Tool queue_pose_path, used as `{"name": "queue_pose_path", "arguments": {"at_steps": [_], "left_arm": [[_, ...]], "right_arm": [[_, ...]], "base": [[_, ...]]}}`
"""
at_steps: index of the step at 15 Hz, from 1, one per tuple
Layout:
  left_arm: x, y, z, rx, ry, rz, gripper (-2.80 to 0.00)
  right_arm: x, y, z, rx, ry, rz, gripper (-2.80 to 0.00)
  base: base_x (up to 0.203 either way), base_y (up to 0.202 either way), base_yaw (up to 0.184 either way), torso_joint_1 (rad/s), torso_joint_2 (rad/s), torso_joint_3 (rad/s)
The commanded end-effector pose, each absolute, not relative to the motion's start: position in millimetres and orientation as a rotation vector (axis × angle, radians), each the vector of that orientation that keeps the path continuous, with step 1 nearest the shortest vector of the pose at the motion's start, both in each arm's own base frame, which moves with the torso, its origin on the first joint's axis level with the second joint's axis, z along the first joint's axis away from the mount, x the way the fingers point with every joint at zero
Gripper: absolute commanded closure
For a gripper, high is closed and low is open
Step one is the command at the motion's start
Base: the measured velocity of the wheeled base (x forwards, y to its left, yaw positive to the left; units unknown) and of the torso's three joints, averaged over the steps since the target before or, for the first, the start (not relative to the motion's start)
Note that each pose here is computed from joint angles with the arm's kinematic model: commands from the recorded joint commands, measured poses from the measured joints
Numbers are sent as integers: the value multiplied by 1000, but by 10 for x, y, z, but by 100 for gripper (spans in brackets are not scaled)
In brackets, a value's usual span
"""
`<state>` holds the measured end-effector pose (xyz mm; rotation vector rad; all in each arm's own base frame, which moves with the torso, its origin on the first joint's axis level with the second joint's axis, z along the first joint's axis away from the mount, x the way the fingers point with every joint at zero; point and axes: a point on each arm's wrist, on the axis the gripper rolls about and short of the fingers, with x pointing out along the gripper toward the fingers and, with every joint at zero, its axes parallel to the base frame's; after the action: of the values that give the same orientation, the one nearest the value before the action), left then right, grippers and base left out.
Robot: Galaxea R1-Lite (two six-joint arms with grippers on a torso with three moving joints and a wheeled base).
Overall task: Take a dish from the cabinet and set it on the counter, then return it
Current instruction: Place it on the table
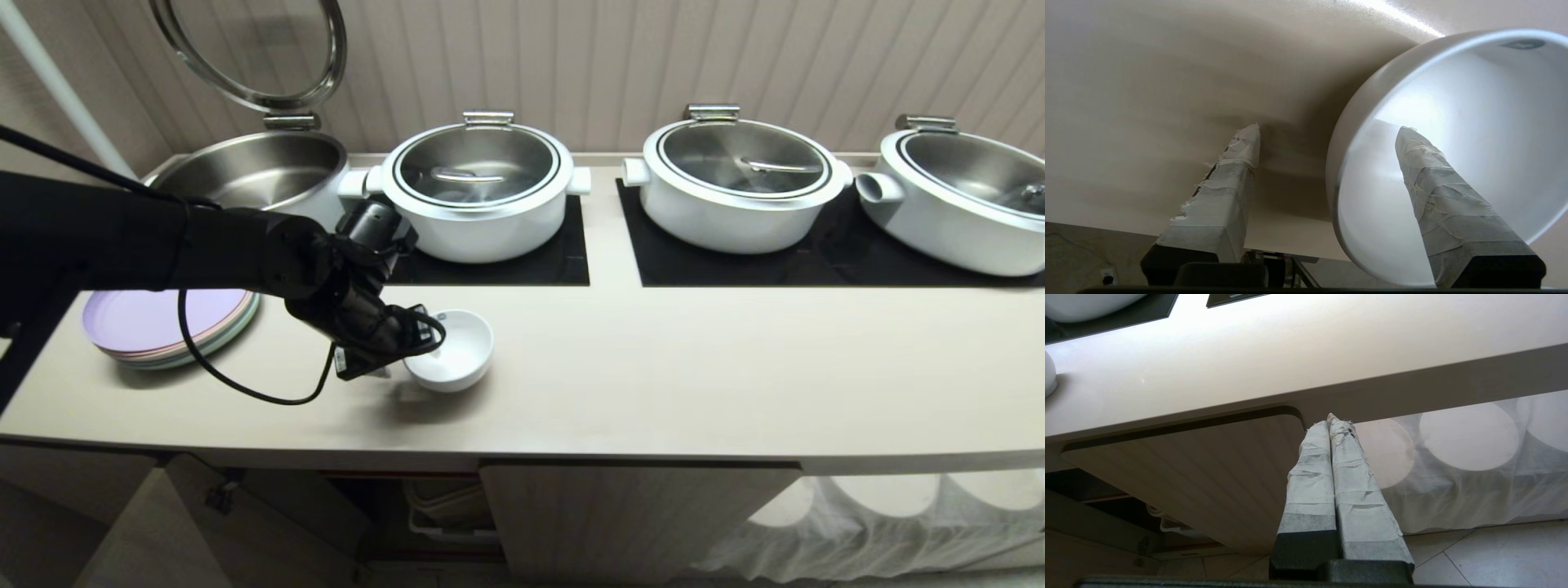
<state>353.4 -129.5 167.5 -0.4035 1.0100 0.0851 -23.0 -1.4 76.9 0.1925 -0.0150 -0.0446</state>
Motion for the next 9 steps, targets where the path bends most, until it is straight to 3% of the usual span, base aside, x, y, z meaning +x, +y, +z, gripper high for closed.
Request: {"name": "queue_pose_path", "arguments": {"at_steps": [1,9], "left_arm": [[3526,-1285,1698,-408,1004,89,-280],[3468,-1338,1828,-415,915,75,-280]], "right_arm": [[-229,-15,768,194,-15,-45,0],[-229,-15,768,194,-15,-45,0]], "base": [[0,0,0,0,0,0],[0,0,0,0,0,0]]}}
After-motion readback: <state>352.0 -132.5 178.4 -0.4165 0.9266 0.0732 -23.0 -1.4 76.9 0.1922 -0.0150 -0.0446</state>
